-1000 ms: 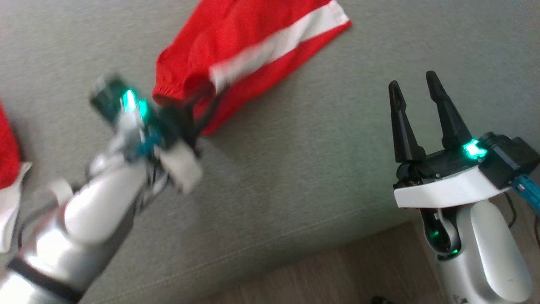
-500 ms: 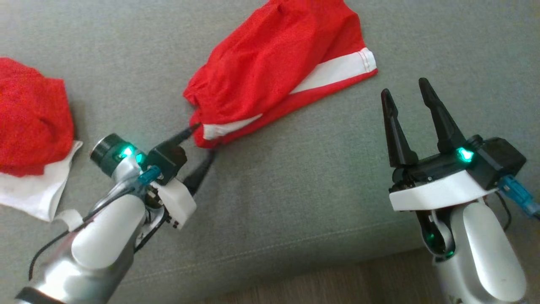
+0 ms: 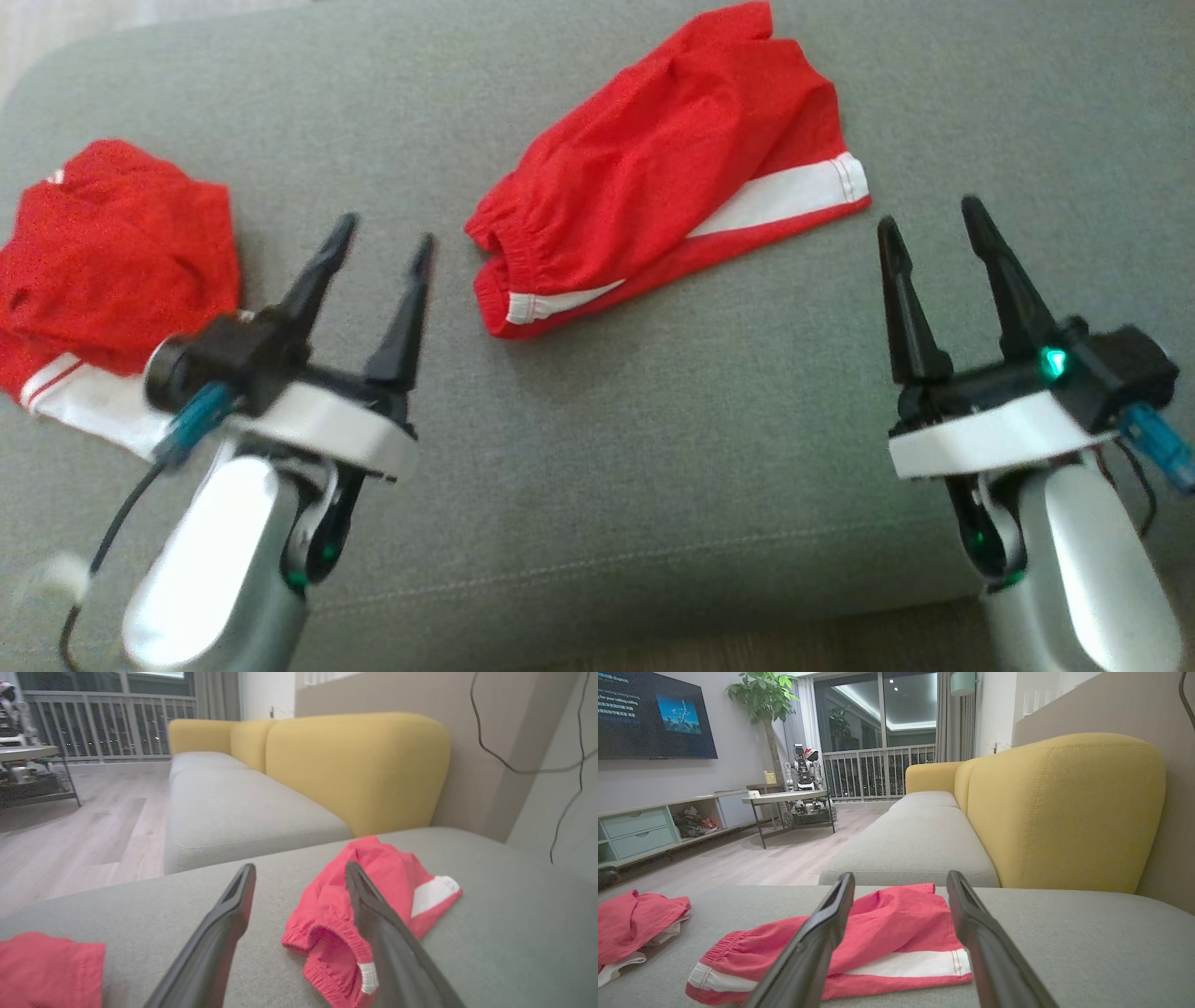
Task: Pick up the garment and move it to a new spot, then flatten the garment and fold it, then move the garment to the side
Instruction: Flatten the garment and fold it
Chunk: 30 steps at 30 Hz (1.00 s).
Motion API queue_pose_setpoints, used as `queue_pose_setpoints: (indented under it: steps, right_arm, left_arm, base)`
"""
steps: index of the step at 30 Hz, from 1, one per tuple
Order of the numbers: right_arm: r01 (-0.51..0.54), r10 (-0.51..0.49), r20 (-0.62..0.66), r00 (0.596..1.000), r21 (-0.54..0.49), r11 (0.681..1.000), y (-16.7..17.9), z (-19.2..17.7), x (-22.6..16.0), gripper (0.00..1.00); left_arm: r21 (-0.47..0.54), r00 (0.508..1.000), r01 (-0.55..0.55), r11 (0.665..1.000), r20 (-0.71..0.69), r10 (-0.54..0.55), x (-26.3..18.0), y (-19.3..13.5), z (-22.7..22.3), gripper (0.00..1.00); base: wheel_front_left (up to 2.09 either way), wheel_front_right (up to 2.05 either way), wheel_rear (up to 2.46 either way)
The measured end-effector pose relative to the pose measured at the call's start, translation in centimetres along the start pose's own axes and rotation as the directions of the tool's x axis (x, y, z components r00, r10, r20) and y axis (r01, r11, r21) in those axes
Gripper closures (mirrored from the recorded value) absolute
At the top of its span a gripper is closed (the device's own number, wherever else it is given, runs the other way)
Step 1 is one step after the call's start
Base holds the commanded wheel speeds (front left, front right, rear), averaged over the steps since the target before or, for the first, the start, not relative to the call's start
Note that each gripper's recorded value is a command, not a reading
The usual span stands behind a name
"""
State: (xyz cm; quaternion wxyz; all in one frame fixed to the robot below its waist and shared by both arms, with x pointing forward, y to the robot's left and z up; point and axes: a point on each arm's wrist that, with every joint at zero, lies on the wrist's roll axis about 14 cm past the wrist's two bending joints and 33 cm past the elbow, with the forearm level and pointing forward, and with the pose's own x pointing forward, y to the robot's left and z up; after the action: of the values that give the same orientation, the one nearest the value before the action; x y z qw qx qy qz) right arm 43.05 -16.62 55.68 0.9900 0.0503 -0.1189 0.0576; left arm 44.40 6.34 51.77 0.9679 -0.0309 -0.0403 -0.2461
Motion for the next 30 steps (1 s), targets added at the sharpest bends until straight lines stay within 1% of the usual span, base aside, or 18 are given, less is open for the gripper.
queue_pose_setpoints:
  steps: [2,4,7,9,12,15,20,25,26,27,30]
  right_arm:
    - [0.003,-0.003,-0.009,1.0,-0.005,1.0,0.0,-0.2,-0.5,0.0]
    - [0.007,-0.007,-0.025,1.0,-0.001,1.0,0.0,-0.6,-1.2,0.0]
    - [0.018,-0.018,-0.049,0.999,0.003,1.0,-0.2,-1.2,-2.1,0.0]
    - [0.021,-0.02,-0.061,0.998,0.004,1.0,-0.2,-1.5,-2.4,0.0]
    - [0.02,-0.019,-0.069,0.997,0.006,1.0,-0.2,-1.8,-2.4,0.0]
    - [0.019,-0.019,-0.074,0.997,0.006,1.0,-0.2,-2.0,-2.4,0.0]
    - [0.022,-0.022,-0.08,0.997,0.003,1.0,-0.4,-2.2,-2.3,0.0]
    - [0.036,-0.035,-0.094,0.995,0.001,0.999,-0.9,-2.8,-2.4,0.0]
    - [0.04,-0.039,-0.098,0.994,0.002,0.999,-1.0,-2.9,-2.5,0.0]
    - [0.048,-0.048,-0.102,0.994,0.003,0.999,-1.3,-3.1,-2.4,0.0]
    - [0.061,-0.061,-0.1,0.993,-0.003,0.998,-1.9,-3.1,-2.2,0.0]
  left_arm:
    - [-0.041,0.996,-0.081,0.996,0.045,0.083,-1.1,1.2,1.2,0.0]
    - [-0.09,0.985,-0.151,0.984,0.066,0.157,-2.6,1.9,1.7,0.0]
    - [-0.131,0.971,-0.222,0.966,0.066,0.232,-4.8,2.3,1.5,0.0]
    - [-0.148,0.967,-0.242,0.959,0.048,0.251,-5.8,2.3,0.8,0.0]
    - [-0.137,0.963,-0.258,0.957,0.045,0.266,-6.1,2.6,0.5,0.0]
    - [-0.127,0.972,-0.224,0.966,0.049,0.232,-5.5,1.9,0.5,0.0]
    - [-0.141,0.985,-0.174,0.975,-0.017,0.173,-4.7,0.5,-1.9,0.0]
    - [-0.143,0.992,-0.08,0.987,-0.108,0.065,-3.5,-2.2,-5.0,0.0]
    - [-0.141,0.992,-0.062,0.988,-0.119,0.045,-3.2,-2.6,-5.4,0.0]
    - [-0.135,0.991,-0.019,0.991,-0.132,0.001,-2.4,-3.3,-6.0,0.0]
    - [-0.131,0.988,0.031,0.991,-0.144,-0.051,-1.3,-4.0,-6.6,0.0]
  base:
    - [0.0,0.0,0.0]
    - [0.0,0.0,0.0]
    - [0.0,0.0,0.0]
    - [0.0,0.0,0.0]
    - [0.0,0.0,0.0]
    - [0.0,0.0,0.0]
    - [0.0,0.0,0.0]
    - [0.0,0.0,0.0]
    - [0.0,0.0,0.0]
    - [0.0,0.0,0.0]
    - [0.0,0.0,0.0]
